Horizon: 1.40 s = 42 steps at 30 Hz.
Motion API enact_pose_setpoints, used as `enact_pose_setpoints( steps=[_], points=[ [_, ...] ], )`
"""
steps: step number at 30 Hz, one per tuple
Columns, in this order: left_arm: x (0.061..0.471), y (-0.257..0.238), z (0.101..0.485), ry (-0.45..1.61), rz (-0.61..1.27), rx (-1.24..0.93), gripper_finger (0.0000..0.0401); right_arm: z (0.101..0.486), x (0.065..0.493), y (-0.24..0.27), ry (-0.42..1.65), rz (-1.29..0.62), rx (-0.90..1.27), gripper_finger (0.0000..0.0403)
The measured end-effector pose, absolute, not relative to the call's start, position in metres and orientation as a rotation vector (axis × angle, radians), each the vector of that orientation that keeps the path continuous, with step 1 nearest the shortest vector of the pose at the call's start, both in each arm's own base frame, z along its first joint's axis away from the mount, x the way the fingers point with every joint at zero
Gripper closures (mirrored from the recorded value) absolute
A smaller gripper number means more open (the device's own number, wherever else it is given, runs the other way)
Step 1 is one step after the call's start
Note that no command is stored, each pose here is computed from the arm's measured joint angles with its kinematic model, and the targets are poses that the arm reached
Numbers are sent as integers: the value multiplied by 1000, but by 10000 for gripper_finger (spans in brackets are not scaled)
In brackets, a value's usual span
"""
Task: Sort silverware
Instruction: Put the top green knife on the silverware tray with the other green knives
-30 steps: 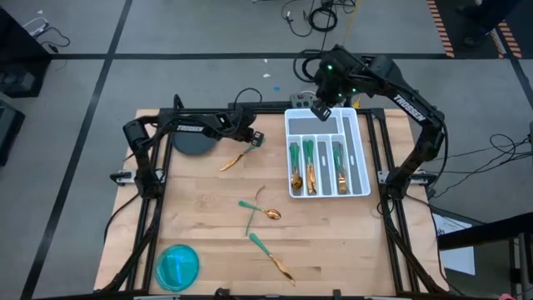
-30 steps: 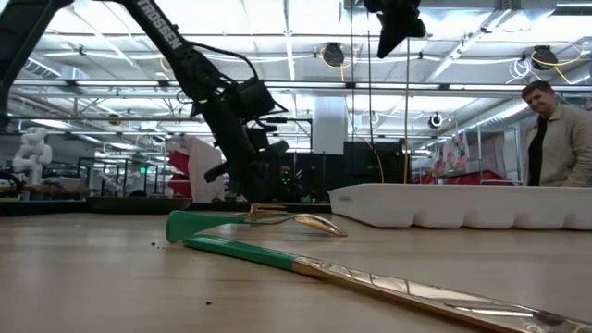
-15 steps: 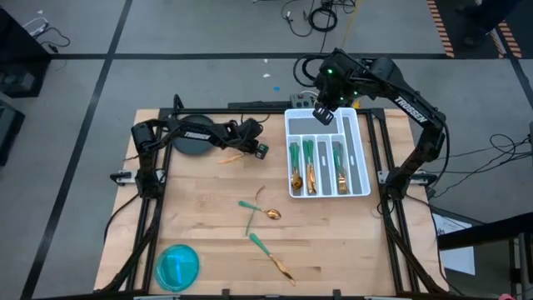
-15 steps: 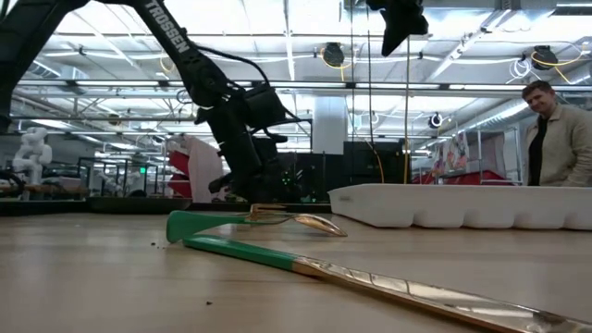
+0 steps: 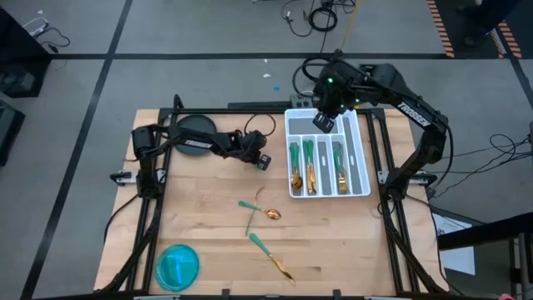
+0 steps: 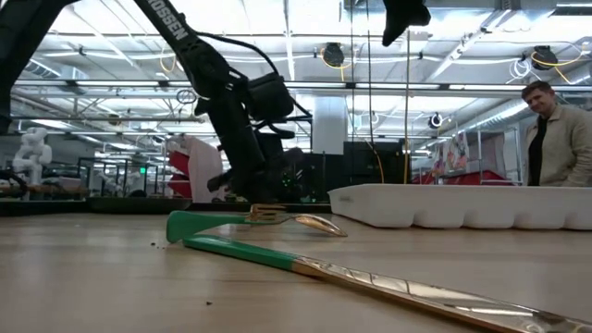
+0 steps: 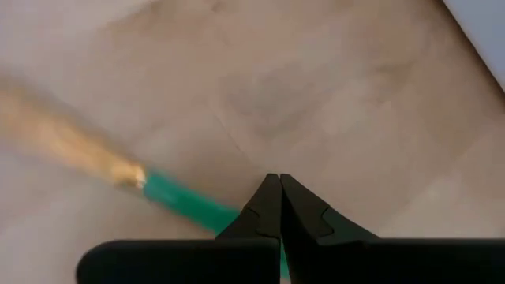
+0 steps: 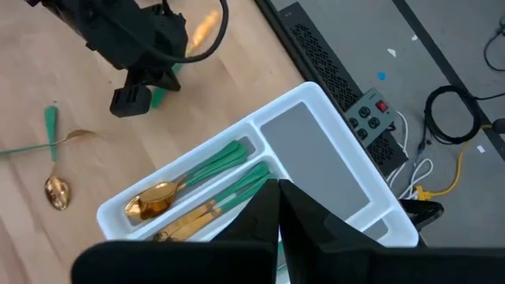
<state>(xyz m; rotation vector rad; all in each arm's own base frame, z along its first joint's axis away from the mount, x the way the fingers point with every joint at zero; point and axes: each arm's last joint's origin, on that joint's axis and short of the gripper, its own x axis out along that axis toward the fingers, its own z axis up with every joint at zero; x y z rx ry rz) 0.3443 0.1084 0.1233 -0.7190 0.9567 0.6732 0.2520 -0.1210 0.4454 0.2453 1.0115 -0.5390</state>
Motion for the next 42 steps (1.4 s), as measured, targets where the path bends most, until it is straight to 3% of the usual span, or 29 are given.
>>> enact_pose_setpoints(
  steps=[4,8,19,42],
  points=[
    [338,101,141,953,658,-713,401,445,254,-116,1013,-533,231,403],
    [327,127,169,850,731,-617,401,446,255,-115,1011,-555,214,403],
    [305,183,167,795,799,-646,401,447,256,-116,986,-581,240,403],
    [338,138,147,838,611,-651,401,447,256,-116,980,-590,247,403]
  ],
)
